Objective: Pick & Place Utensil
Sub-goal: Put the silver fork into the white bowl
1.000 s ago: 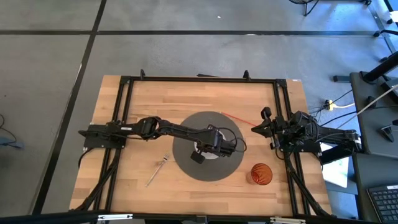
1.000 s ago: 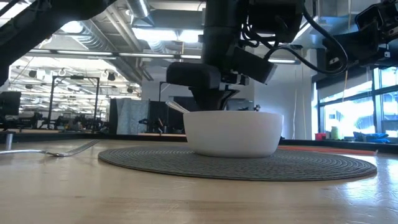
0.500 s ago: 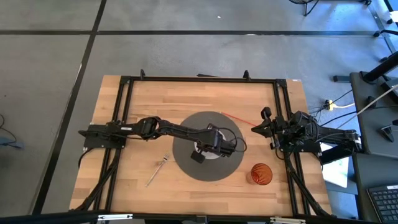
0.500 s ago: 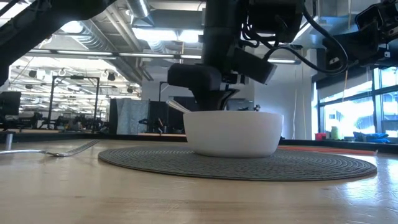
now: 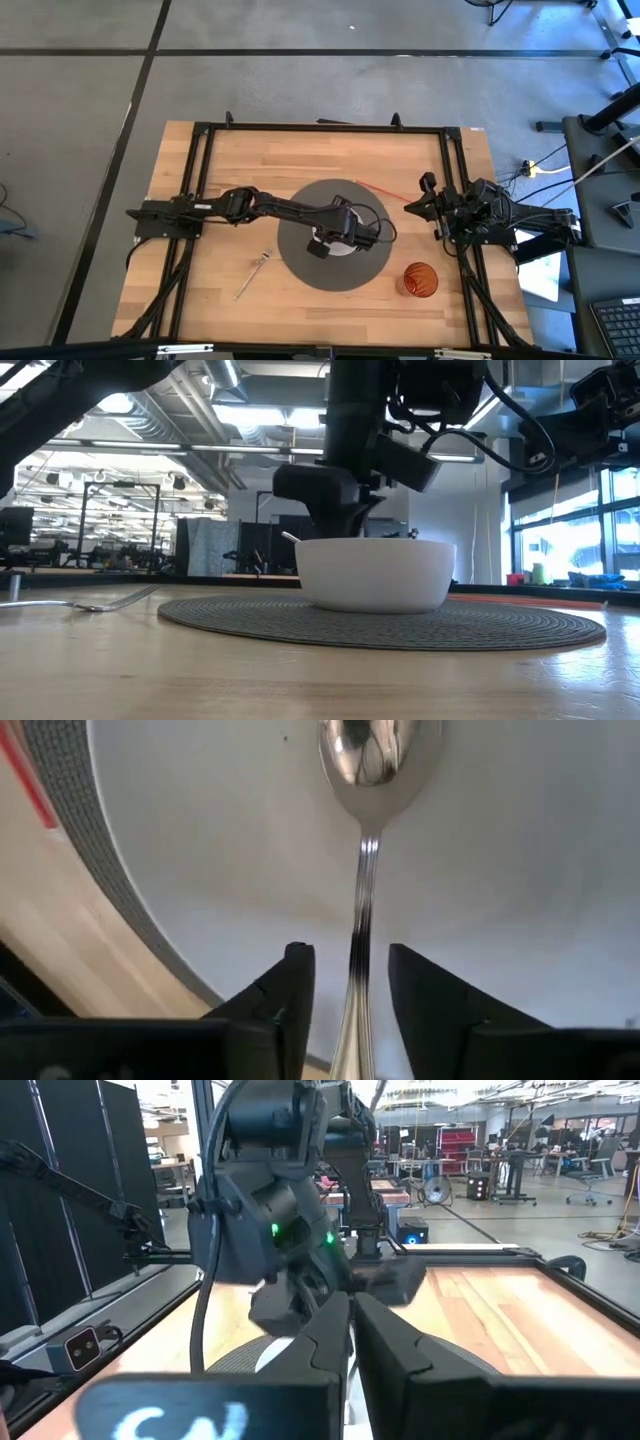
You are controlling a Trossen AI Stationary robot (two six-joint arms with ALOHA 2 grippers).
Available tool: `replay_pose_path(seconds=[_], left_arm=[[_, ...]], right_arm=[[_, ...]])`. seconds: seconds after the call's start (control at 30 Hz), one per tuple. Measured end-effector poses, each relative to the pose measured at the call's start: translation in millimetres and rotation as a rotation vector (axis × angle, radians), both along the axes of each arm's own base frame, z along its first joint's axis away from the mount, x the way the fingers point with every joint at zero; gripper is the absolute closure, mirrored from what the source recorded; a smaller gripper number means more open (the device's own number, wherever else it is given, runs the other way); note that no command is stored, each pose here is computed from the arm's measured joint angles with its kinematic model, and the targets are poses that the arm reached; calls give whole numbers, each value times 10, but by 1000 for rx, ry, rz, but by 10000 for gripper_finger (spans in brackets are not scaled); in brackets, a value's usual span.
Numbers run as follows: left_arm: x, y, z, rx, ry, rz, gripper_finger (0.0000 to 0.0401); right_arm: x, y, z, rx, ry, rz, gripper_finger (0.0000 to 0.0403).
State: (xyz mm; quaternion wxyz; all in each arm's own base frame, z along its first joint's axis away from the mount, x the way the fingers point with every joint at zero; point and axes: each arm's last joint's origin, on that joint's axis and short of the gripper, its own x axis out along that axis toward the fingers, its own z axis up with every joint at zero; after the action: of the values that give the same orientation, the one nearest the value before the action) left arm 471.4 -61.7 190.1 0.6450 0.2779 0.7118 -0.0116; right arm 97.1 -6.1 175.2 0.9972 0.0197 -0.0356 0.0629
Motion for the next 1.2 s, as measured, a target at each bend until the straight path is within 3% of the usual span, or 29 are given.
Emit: replay_pose_path(seconds=[0.13,0.3,0.5,0.63,0.77,0.9,1.07,1.2], left_arm=[[-144,-131,269,61,-3,-20,269],[-385,-326,898,103,-204,4,273],[-894,-385,1748,-5,-503,192,292],[-1206,-443,2001,-11,-677,289,321],[-1536,-570,2017,91,-793,268,357],[-1921,-653,1836,219,-953,280,388],[-2429,-632,1453,65,-1093,376,398],[-2676,-655,1117,-115,-1197,350,400]], right_arm=[[0,0,0,-1,0,0,380],[0,0,0,-2,0,0,380],[0,0,-7,7,8,1,380],[1,0,-8,14,10,2,380],[0,0,-8,13,10,2,380],[0,0,-8,13,10,2,380],[0,0,-7,13,9,2,380],[0,0,-7,13,9,1,380]])
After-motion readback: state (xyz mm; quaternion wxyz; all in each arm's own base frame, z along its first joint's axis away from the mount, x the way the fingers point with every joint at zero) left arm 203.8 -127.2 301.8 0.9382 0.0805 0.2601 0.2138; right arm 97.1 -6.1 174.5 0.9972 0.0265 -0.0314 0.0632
